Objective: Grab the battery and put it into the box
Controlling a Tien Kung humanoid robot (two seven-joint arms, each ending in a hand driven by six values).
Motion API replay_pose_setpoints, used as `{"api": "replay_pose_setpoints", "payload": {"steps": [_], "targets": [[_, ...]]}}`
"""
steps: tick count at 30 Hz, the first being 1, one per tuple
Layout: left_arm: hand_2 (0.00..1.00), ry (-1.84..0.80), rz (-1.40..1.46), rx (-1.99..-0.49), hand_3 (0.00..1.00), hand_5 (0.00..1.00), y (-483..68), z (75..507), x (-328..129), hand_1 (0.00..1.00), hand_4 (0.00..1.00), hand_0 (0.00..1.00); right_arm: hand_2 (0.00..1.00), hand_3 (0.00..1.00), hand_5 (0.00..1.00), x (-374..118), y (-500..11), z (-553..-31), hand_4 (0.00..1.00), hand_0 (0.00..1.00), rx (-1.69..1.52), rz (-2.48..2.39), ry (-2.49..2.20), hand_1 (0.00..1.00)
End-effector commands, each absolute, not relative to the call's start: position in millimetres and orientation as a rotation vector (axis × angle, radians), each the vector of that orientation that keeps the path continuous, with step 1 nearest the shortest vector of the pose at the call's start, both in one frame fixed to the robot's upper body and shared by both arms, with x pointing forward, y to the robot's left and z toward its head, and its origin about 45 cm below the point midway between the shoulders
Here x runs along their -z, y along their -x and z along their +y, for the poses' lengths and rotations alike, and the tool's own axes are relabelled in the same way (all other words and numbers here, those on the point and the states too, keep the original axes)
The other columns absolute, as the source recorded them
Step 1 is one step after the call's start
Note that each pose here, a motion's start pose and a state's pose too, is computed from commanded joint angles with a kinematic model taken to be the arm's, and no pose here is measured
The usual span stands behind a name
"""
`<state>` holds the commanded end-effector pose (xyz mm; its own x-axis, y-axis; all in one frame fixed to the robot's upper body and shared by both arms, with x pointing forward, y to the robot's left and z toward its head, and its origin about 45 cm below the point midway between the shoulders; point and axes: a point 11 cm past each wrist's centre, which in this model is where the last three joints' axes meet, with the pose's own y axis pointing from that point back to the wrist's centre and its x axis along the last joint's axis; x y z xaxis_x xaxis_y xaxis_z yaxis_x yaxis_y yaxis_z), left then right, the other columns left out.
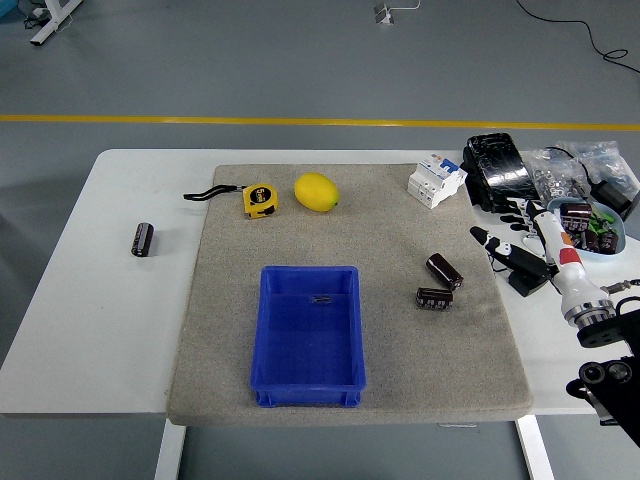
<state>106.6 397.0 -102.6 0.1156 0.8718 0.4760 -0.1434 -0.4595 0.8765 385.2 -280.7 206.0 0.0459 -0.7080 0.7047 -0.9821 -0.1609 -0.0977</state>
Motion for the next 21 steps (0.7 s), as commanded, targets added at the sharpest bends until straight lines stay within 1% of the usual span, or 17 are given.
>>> {"api": "replay_pose_setpoints", "payload": {"steps": [4,5,10,11,16,17,21], "targets": [[0.657,-1.533,0.739,-1.485,0.638,0.718,-108,397,102,0.606,0.642,0.642,0.694,0.734,0.406,-221,-392,-272,0.998,0.671,-1.052,-1.537,-1.932,0.654],[0.655,-1.533,0.739,-1.485,0.638,0.716,-108,398,102,0.606,0.641,0.642,0.744,0.768,0.338,-225,-394,-270,0.998,0.710,-1.096,-1.486,-1.931,0.695],[0.655,-1.539,0.741,-1.484,0.638,0.716,-107,398,102,0.606,0.641,0.642,0.744,0.768,0.338,-240,-403,-261,0.998,0.710,-1.306,-1.148,-1.879,0.695],[0.648,-1.540,0.742,-1.484,0.636,0.714,-106,399,102,0.597,0.640,0.639,0.797,0.812,0.280,-242,-405,-259,0.998,0.757,-1.345,-1.080,-1.862,0.755],[0.648,-1.546,0.757,-1.492,0.636,0.714,-99,399,104,0.597,0.640,0.639,0.797,0.812,0.280,-246,-409,-251,0.998,0.757,-1.486,-0.805,-1.777,0.755],[0.644,-1.547,0.761,-1.497,0.635,0.712,-98,400,104,0.593,0.640,0.635,0.804,0.817,0.245,-246,-409,-249,0.998,0.758,-1.503,-0.770,-1.766,0.763],[0.644,-1.548,0.772,-1.514,0.635,0.712,-92,400,104,0.593,0.640,0.635,0.804,0.817,0.245,-245,-413,-245,0.998,0.758,-1.558,-0.650,-1.729,0.763]]}}
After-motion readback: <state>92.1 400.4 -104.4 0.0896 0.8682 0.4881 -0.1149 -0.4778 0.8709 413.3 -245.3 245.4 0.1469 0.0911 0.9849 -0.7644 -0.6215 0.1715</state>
